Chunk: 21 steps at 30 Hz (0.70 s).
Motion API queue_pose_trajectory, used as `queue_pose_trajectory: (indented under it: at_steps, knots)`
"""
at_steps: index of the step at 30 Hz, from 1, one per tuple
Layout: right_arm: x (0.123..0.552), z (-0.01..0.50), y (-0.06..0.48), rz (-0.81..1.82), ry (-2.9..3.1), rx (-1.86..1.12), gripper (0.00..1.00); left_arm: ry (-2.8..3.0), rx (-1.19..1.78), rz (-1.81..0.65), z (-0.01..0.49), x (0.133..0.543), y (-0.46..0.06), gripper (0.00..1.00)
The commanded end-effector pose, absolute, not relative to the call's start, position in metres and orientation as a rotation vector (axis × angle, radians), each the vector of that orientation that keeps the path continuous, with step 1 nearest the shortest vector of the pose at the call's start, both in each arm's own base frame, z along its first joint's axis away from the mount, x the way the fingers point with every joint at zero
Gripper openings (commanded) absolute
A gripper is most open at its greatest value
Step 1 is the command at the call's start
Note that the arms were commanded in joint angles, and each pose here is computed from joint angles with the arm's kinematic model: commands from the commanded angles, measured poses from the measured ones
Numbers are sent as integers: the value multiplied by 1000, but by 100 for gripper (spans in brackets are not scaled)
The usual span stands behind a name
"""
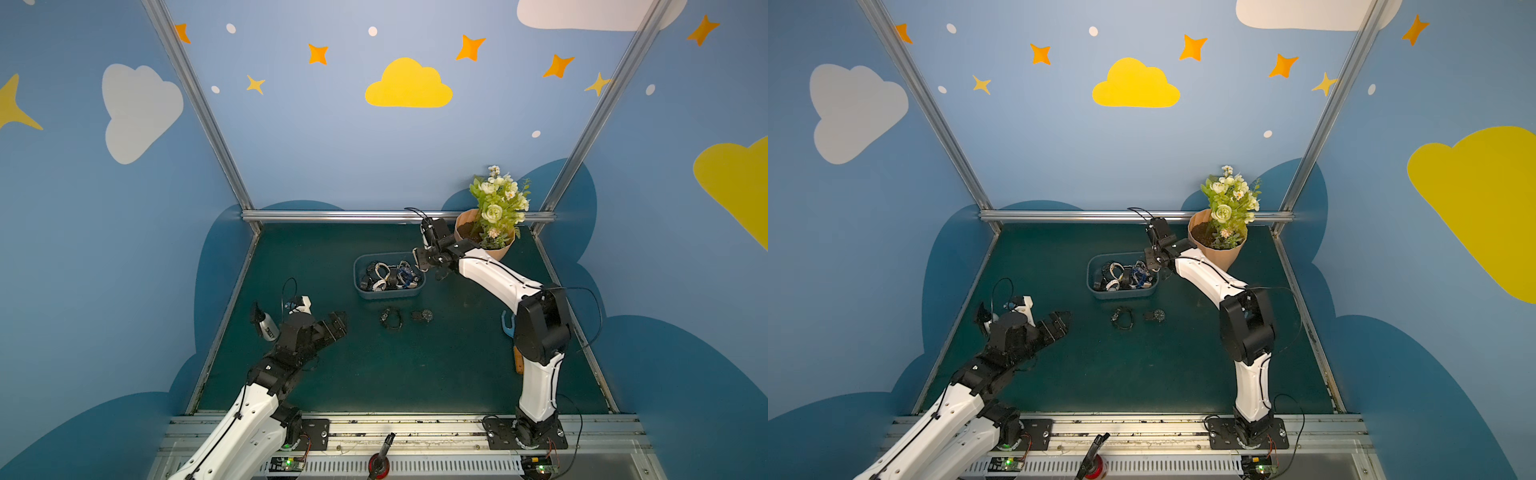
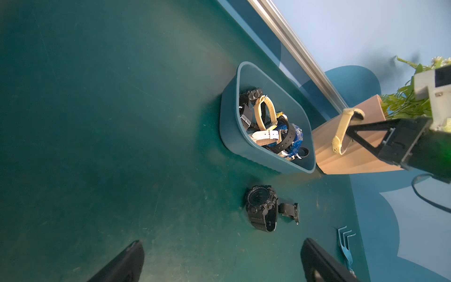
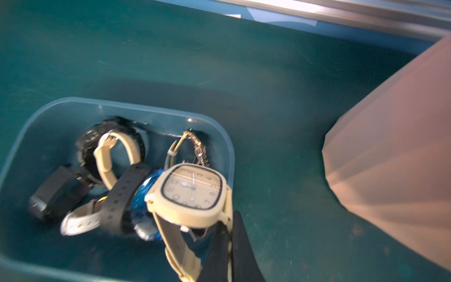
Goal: Put the watch into the storage box
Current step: Place the watch in the storage box.
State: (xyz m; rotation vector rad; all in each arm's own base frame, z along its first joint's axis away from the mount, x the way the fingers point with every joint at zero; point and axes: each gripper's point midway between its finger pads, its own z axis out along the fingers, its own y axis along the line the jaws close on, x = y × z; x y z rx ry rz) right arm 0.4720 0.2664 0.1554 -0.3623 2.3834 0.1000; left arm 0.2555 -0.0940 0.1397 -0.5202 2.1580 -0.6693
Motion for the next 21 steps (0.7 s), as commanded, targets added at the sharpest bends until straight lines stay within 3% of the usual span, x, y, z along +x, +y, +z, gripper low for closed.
queue_pose_trajectory:
  at_steps: [1, 11, 21]
  knots:
    - [493, 156, 267, 17, 2346, -366, 0, 2160, -531, -666, 137, 254, -92, 100]
    - [519, 120, 282, -48, 2377, -392, 0, 2174, -536, -662, 136, 255, -93, 100]
    - [499, 105, 290, -29, 2396, -449, 0, 2179, -537, -674, 136, 259, -96, 100]
